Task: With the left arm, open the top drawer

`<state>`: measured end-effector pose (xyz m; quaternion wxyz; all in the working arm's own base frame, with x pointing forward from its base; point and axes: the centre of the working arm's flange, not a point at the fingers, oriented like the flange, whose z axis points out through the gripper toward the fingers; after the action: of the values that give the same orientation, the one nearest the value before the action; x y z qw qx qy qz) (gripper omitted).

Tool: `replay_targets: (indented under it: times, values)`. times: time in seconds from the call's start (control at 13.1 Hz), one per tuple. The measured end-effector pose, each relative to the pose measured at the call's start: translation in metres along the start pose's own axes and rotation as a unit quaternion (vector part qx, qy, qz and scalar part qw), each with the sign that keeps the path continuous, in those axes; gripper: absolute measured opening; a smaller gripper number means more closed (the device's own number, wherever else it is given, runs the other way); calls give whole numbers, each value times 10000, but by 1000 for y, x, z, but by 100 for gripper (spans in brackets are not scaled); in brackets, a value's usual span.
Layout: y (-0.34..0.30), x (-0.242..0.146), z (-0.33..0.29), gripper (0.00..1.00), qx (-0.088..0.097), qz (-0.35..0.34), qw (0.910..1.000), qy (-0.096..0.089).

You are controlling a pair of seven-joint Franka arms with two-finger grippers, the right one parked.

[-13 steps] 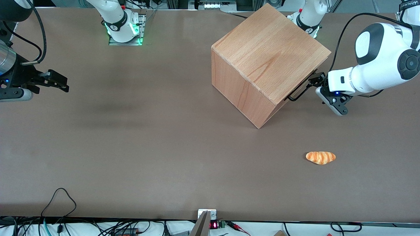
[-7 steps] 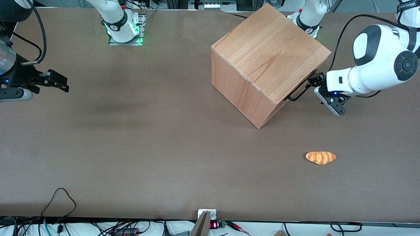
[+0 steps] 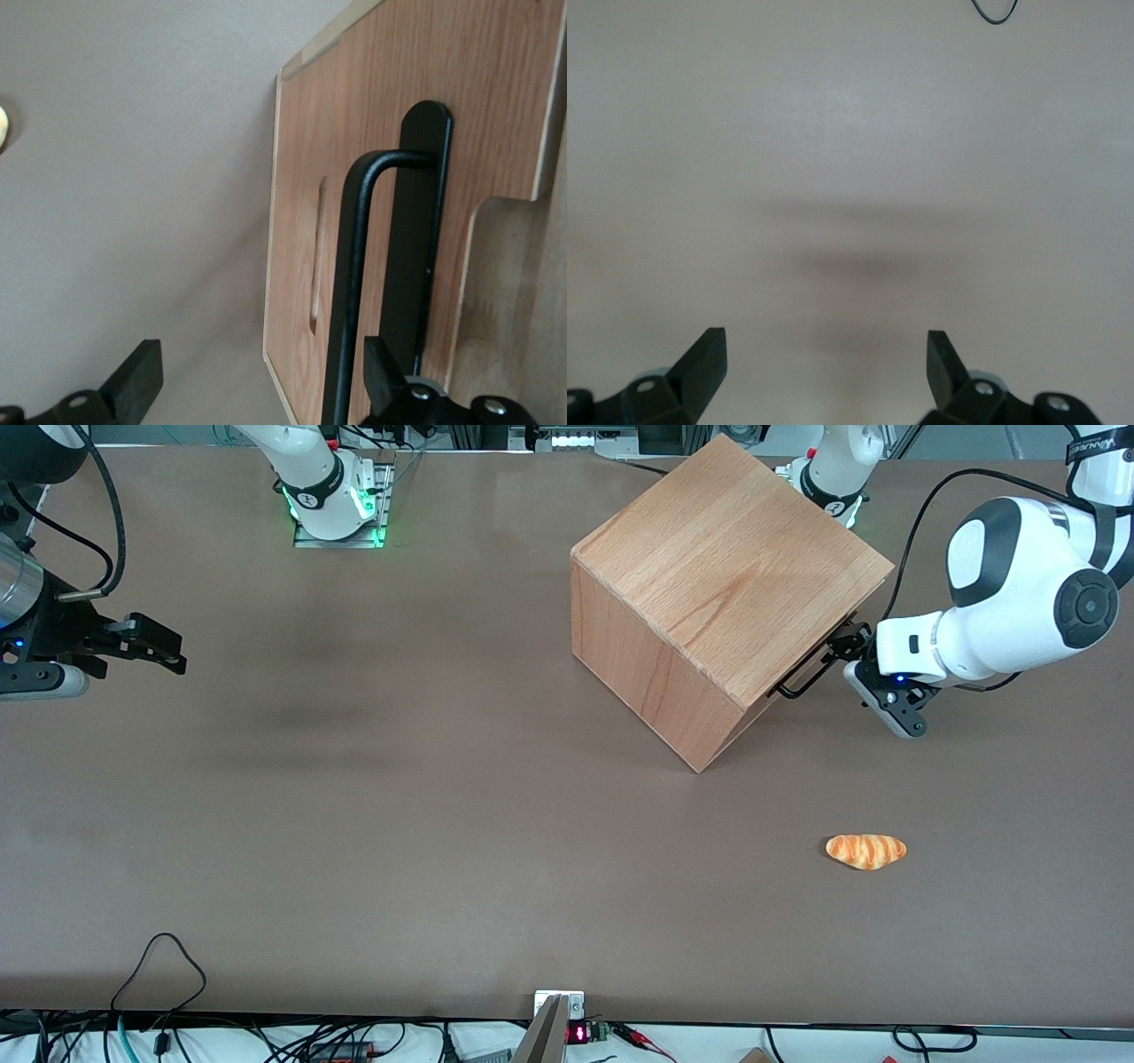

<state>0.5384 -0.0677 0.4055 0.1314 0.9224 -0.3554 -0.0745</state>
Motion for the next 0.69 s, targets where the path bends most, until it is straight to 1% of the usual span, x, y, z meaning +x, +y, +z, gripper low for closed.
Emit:
replay_targets:
  times: [0.3, 0.53, 0.69]
  values:
    - [2, 3, 4, 100, 29, 31, 10000, 18]
    - [-2, 4, 11, 100, 111, 53, 9999, 97]
    - [-4, 2, 22, 100, 146, 194, 9996, 137]
